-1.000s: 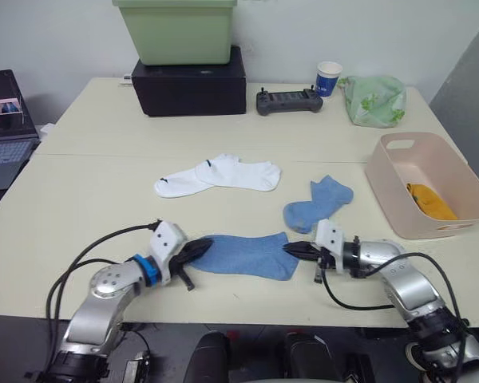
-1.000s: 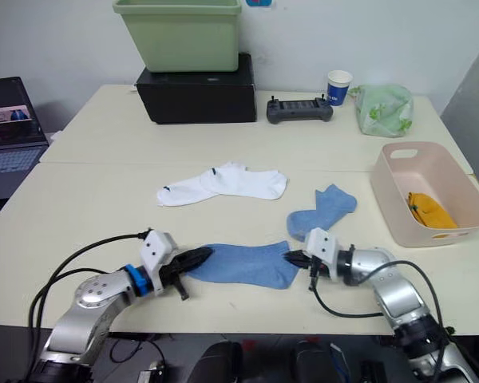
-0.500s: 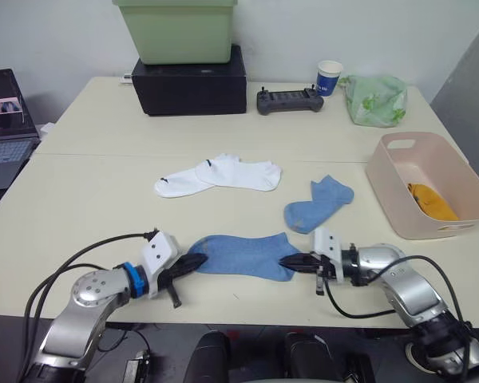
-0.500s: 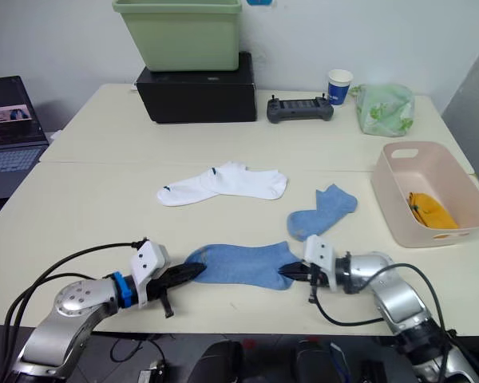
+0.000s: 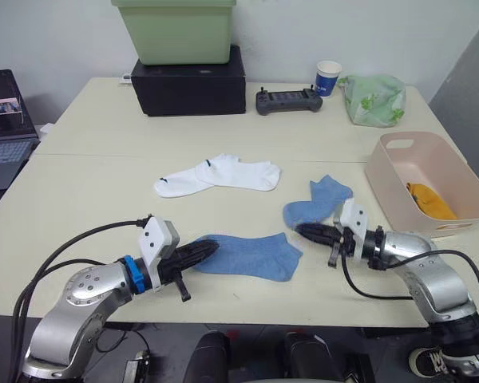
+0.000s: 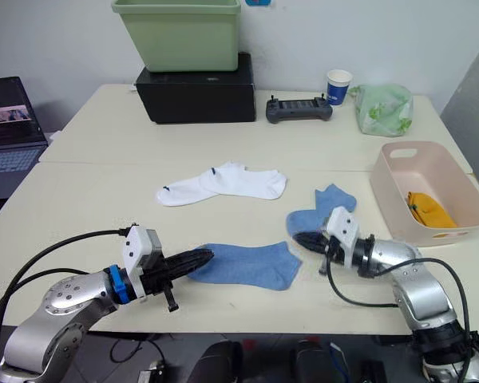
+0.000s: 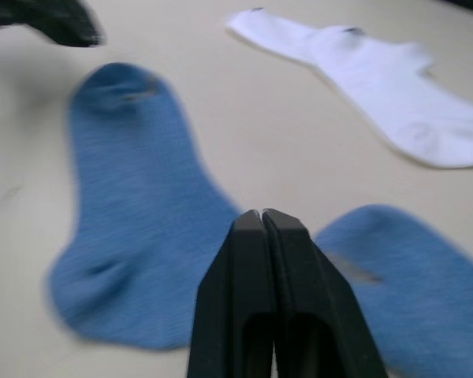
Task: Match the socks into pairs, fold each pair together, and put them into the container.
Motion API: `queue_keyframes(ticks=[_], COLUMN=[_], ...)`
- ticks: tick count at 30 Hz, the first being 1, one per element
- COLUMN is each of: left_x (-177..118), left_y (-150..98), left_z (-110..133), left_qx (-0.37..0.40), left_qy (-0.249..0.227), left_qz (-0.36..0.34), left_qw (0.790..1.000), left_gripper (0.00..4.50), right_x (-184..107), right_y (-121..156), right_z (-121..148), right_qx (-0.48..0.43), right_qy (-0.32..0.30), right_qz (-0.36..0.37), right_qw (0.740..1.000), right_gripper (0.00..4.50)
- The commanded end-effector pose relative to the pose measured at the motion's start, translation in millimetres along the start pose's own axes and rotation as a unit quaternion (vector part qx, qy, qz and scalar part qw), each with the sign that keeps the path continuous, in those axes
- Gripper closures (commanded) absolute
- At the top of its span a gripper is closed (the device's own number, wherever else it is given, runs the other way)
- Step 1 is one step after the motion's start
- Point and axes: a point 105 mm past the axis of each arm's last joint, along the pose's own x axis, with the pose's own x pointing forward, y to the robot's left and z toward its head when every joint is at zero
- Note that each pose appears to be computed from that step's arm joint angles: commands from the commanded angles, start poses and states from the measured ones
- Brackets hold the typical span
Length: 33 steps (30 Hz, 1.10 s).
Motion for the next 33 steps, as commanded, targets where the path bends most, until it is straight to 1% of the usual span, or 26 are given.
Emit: queue_keyframes(ticks=[1,4,5,6,7,8,11,15,20,25,28,30,33], left_x=[10.7,14.9,16.4,17.8,19.3,20.4,22.3,23.7,23.9,26.3,27.5,29.1,30.4], left_y=[-10.5,-6.2,-3.3,-0.1,2.0,1.7,0.7,0.5,0.1,0.5,1.0,0.3,0.6], left_z=[36.3,38.3,37.9,37.9,38.2,37.8,38.6,38.1,37.2,37.3,38.5,39.4,38.3], left_qx=[0.039,0.044,0.053,0.062,0.065,0.061,0.058,0.060,0.060,0.067,0.069,0.069,0.070], left_qy=[-0.045,-0.043,-0.042,-0.043,-0.044,-0.045,-0.048,-0.049,-0.050,-0.049,-0.050,-0.051,-0.048], left_qz=[-0.031,-0.026,-0.019,-0.010,-0.005,-0.008,-0.015,-0.016,-0.016,-0.022,-0.025,-0.028,-0.031], left_qw=[0.998,0.998,0.998,0.997,0.997,0.997,0.997,0.997,0.997,0.996,0.996,0.996,0.996], left_gripper=[3.31,2.30,1.95,1.70,1.33,1.08,1.08,1.08,1.08,1.08,1.02,1.02,1.02], right_x=[1.3,9.6,13.0,15.6,17.5,18.9,19.1,16.4,13.2,13.9,12.1,11.1,9.4], right_y=[-24.9,-19.6,-16.6,-14.7,-14.5,-13.6,-10.1,-6.8,-6.2,-7.8,-10.0,-11.2,-14.1], right_z=[-0.6,-14.0,-15.6,-15.8,-14.6,-13.6,-11.9,-17.6,-15.5,-30.4,-27.7,-25.0,-22.3], right_qx=[-0.036,-0.039,-0.036,-0.033,-0.035,-0.028,-0.004,-0.019,-0.011,-0.038,-0.035,-0.032,-0.033], right_qy=[0.018,0.050,0.053,0.054,0.052,0.050,0.045,0.059,0.057,0.096,0.088,0.080,0.070], right_qz=[-0.087,-0.075,-0.065,-0.059,-0.057,-0.054,-0.047,-0.040,-0.036,-0.036,-0.042,-0.046,-0.055], right_qw=[0.995,0.995,0.996,0.996,0.996,0.997,0.998,0.997,0.998,0.994,0.995,0.995,0.996], right_gripper=[3.25,2.15,1.80,1.51,1.46,1.46,1.46,1.46,1.46,1.46,2.10,2.74,3.88])
